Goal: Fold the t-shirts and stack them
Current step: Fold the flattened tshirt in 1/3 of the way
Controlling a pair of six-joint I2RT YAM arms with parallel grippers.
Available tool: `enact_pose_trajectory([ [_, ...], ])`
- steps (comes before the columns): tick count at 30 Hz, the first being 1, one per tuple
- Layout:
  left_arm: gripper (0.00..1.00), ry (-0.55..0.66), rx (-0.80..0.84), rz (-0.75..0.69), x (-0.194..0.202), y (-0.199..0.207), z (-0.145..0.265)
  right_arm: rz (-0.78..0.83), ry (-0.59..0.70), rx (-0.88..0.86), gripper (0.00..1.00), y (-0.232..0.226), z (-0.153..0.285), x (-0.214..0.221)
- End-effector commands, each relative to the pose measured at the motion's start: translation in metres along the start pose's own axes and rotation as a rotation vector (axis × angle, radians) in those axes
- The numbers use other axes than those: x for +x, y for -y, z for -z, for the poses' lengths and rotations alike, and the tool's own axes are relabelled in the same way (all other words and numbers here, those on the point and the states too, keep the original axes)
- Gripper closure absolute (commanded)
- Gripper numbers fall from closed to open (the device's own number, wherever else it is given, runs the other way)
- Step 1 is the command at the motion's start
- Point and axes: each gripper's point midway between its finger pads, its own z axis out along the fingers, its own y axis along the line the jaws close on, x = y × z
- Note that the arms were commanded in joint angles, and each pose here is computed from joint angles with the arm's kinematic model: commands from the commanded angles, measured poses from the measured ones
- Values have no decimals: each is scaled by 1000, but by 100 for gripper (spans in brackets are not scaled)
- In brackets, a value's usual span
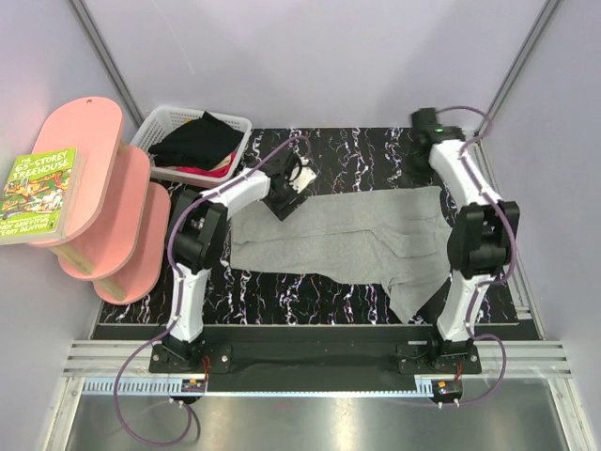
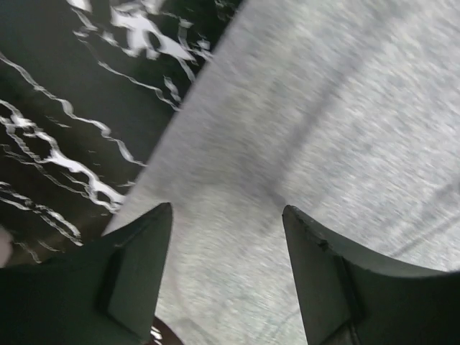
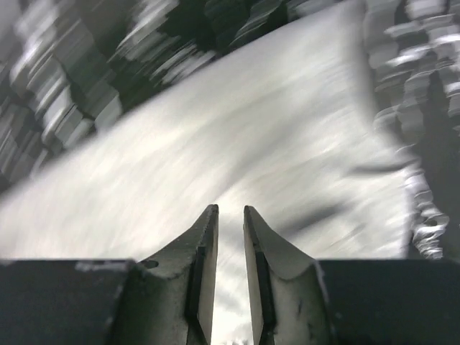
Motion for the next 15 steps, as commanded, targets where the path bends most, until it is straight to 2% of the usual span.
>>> enact_pose_trajectory([
  [1,32,-55,12,0,16,1,-11,262,14,-64,72,-60,41,70],
  [3,32,-62,17,10,21,-1,-11,342,-35,-60,73,-71,41,108],
  [7,32,-71,24,27,38,1,-10,413,-99,-25,75,-71,29,151],
  [11,32,-58,9,37,49,-3,-1,400,-82,15,78,-66,20,149],
  [15,32,-23,-15,45,54,-5,20,323,-62,52,78,-55,9,122],
])
